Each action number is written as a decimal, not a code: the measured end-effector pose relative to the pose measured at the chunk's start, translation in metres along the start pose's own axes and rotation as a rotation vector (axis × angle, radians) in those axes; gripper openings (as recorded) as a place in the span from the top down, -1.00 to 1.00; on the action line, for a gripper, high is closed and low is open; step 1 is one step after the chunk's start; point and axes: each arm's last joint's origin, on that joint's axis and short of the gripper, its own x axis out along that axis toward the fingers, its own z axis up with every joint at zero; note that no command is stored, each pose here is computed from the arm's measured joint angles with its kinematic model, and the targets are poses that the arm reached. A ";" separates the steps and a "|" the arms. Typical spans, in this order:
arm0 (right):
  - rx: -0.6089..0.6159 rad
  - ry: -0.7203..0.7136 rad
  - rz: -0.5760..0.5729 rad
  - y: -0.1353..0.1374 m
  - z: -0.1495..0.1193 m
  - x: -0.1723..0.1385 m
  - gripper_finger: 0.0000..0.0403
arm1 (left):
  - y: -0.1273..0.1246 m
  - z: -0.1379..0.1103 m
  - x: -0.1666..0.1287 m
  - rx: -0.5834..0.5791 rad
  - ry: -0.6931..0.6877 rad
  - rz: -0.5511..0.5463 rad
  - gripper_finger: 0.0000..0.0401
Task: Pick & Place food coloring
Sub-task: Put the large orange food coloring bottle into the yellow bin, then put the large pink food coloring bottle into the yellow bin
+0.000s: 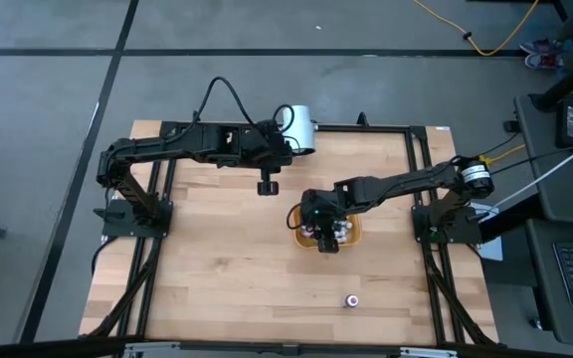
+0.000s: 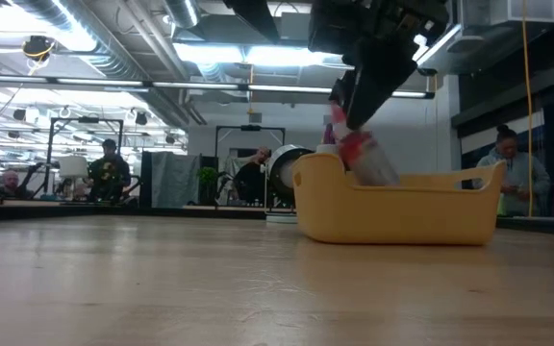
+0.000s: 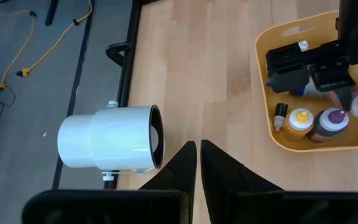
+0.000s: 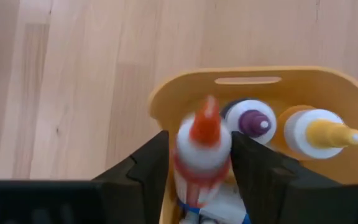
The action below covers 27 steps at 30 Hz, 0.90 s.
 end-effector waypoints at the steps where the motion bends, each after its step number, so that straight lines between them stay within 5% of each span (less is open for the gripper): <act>1: -0.001 -0.003 -0.003 0.000 0.000 0.000 0.15 | 0.000 0.000 0.000 -0.003 -0.001 -0.002 0.90; 27: -0.003 -0.008 -0.033 -0.001 0.001 -0.001 0.13 | -0.004 0.001 -0.001 0.001 -0.007 -0.009 0.90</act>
